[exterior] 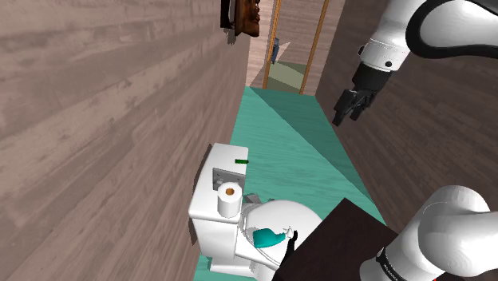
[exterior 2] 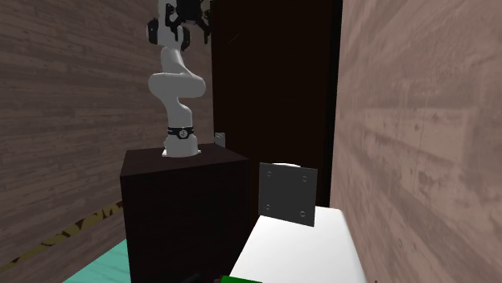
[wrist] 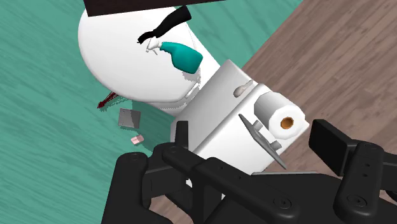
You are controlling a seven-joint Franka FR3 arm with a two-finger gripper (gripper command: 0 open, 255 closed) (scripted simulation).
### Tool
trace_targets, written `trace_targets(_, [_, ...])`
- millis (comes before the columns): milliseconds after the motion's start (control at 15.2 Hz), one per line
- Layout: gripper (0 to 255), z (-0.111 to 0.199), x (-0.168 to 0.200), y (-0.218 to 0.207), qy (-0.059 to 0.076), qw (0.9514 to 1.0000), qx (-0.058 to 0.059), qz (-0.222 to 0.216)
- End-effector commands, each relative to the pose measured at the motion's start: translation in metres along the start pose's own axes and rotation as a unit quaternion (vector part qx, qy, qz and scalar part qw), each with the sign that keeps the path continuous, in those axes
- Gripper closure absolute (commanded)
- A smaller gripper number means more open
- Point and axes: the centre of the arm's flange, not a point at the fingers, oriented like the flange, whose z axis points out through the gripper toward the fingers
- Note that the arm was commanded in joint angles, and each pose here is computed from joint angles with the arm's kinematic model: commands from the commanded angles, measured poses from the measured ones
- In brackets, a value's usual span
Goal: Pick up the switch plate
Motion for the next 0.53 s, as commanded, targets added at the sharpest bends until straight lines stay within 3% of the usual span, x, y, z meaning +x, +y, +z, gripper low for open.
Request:
trace_targets(0, [0,0.0,0.0,0.0,0.0,1.0,0.0,0.0])
trace_targets(462, [0,0.07,0.025,-0.057,0.011,0.998,-0.009,0.062])
